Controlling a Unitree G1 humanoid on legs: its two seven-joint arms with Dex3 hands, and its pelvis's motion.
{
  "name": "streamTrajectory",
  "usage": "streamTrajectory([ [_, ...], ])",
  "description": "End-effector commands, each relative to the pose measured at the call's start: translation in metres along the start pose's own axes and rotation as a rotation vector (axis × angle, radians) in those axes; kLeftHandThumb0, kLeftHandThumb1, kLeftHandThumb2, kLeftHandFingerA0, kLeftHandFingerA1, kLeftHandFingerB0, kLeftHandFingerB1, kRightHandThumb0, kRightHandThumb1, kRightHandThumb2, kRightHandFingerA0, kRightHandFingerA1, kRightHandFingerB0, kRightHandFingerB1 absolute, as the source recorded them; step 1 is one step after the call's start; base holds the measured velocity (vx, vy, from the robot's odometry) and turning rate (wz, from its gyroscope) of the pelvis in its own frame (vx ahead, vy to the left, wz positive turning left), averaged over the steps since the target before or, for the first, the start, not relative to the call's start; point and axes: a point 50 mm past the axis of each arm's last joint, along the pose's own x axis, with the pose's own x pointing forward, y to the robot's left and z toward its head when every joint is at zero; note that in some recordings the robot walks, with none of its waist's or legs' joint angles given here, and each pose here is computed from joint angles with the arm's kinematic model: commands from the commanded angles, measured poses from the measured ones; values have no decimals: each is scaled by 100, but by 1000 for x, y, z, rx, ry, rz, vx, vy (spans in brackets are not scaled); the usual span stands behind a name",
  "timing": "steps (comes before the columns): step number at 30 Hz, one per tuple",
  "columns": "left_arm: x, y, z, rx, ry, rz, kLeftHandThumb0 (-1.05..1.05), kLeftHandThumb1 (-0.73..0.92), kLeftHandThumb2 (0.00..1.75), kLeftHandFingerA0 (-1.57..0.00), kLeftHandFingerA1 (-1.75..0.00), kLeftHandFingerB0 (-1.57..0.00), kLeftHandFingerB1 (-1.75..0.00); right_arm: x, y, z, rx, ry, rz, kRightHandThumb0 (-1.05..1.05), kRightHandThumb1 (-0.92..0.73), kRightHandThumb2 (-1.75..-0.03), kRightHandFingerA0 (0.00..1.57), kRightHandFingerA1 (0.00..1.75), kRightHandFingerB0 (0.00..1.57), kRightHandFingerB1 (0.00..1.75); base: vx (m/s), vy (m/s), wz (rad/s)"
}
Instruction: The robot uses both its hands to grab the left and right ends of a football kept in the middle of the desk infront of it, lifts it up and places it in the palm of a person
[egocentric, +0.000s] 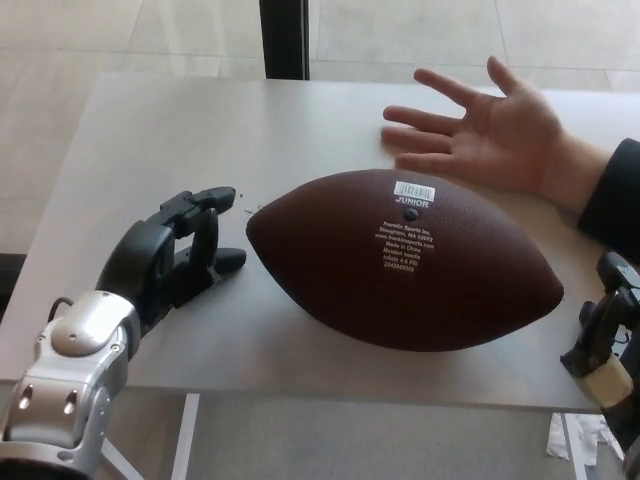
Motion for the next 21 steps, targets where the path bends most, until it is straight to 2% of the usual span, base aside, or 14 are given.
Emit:
streamTrajectory([
  [1, 2, -3, -13, -88, 50, 64, -105, 86, 129, -36, -67, -7, -29, 11, -2, 11, -11, -28, 10, -92, -80, -125, 9, 49, 0, 26, 0, 0, 0],
  [3, 4, -6, -10, -92, 41, 69, -105, 88, 130, -37, -67, -9, -26, 12, -1, 15, -20, -39, 11, -92, -81, -125, 9, 50, 0, 23, 0, 0, 0],
  [4, 7, -10, -5, -115, 26, 60, -105, 92, 90, -36, -64, -6, -28, 15, -1, 20, -29, -53, 12, -93, -83, -126, 17, 53, 0, 23, 0, 0, 0],
  [5, 9, -12, -3, -122, 17, 55, -103, 92, 89, -38, -65, -3, -29, 17, -1, 23, -24, -60, 13, -101, -91, -85, 15, 45, 6, 23, 0, 0, 0],
  [6, 12, -15, 0, -149, 10, 49, -105, 87, 131, -37, -67, -5, -18, 20, -1, 28, -23, -69, 16, -91, -84, -127, 9, 50, 0, 26, 0, 0, 0],
  [9, 13, -21, -1, -172, 17, 44, -99, 84, 131, -32, -65, 0, -17, 23, 0, 32, -25, -69, 14, -91, -86, -128, 8, 49, 0, 20, 0, 0, 0],
  [10, 14, -23, -2, -184, 23, 34, -105, 91, 133, -38, -68, -5, -15, 23, 0, 32, -26, -69, 15, -84, -81, -126, 2, 47, 1, 24, 0, 0, 0],
  [13, 14, -29, -5, -222, 48, 18, -95, 84, 130, -32, -65, 0, -19, 25, 3, 31, -9, -59, 19, -83, -80, -126, 3, 48, 3, 24, 0, 0, 0],
  [14, 15, -31, -7, -235, 57, 13, -105, 89, 131, -43, -71, -6, -17, 26, 4, 28, -2, -56, 22, -84, -80, -126, 3, 49, 3, 24, 0, 0, 0],
  [15, 16, -33, -8, -241, 61, 11, -105, 89, 131, -43, -71, -6, -17, 27, 5, 27, 2, -54, 23, -84, -80, -126, 3, 49, 3, 24, 0, 0, 0],
  [16, 16, -34, -9, -240, 67, 6, -105, 92, 90, -39, -66, -6, -27, 26, 5, 26, 14, -45, 21, -85, -81, -126, 3, 49, 0, 24, 0, 0, 0],
  [19, 18, -40, -14, -218, 87, -16, -105, 92, 91, -46, -69, -6, -28, 22, 11, 11, 64, 9, 19, -91, -84, -128, 14, 53, 0, 21, 0, 0, 0],
  [20, 18, -41, -14, -209, 92, -18, -105, 92, 90, -50, -71, -9, -29, 21, 12, 7, 75, 26, 14, -83, -77, -121, 10, 51, 2, 29, 0, 0, 0],
  [21, 19, -42, -14, -201, 96, -19, -104, 92, 90, -49, -70, -11, -31, 20, 14, 4, 80, 42, 8, -101, -92, -89, 15, 46, 6, 22, 0, 0, 0],
])
